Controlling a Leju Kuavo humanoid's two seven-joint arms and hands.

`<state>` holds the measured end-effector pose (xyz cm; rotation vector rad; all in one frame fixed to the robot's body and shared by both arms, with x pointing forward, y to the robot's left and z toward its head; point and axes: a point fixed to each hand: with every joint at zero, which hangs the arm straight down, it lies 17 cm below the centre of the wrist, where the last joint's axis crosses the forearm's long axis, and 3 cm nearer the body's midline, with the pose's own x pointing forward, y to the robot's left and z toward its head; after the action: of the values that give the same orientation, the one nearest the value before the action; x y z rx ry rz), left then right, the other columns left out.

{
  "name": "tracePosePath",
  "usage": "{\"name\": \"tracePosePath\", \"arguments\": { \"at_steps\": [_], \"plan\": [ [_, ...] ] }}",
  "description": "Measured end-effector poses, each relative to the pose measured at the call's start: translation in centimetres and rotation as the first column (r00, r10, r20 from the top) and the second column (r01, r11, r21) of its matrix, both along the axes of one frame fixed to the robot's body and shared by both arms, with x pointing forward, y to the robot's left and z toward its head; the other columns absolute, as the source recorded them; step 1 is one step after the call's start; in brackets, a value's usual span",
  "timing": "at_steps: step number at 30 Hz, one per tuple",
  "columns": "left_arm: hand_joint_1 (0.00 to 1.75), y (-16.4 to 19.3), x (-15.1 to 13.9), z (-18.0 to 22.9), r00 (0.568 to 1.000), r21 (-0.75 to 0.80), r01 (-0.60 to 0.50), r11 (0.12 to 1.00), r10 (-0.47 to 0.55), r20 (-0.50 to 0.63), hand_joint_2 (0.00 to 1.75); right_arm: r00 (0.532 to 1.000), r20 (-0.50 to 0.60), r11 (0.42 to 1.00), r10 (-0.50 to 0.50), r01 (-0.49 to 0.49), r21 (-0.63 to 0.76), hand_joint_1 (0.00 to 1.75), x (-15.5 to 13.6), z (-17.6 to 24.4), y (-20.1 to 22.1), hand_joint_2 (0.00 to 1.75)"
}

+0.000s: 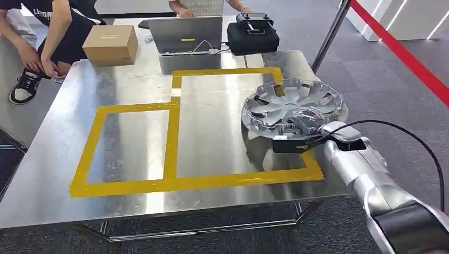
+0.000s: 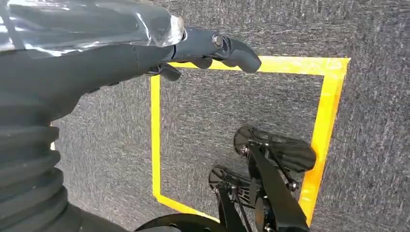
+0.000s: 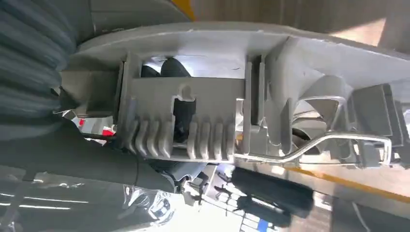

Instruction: Take the parts from the cabinet and place them on the table.

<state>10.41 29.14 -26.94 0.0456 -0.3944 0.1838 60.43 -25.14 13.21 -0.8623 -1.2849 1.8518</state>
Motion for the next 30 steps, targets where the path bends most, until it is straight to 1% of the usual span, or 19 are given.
{"name": "tracePosePath", "arguments": {
  "at_steps": [6, 13, 20, 30],
  "plan": [
    [0.00, 0.4, 0.3, 0.0, 1.000, 0.008, 0.012, 1.000, -0.012, -0.002, 1.75, 0.998, -0.009, 0.998, 0.065, -0.065, 0.001, 1.75, 0.4, 1.4, 6.1, 1.75],
    [0.00, 0.6, 0.3, 0.0, 1.000, 0.017, 0.023, 1.000, -0.023, -0.003, 1.75, 0.993, -0.033, 0.993, 0.117, -0.116, 0.036, 1.75, -0.5, 1.2, 10.8, 1.75],
    [0.00, 0.6, 0.2, 0.0, 0.999, 0.021, 0.034, 0.999, -0.034, -0.006, 1.75, 0.988, -0.045, 0.987, 0.149, -0.146, 0.074, 1.75, -1.3, 0.8, 13.2, 1.75],
    [0.00, 0.5, 0.2, 0.0, 0.999, 0.026, 0.051, 0.998, -0.051, -0.008, 1.75, 0.984, -0.066, 0.982, 0.165, -0.157, 0.107, 1.75, -2.3, -0.3, 14.7, 1.75]
  ]
}}
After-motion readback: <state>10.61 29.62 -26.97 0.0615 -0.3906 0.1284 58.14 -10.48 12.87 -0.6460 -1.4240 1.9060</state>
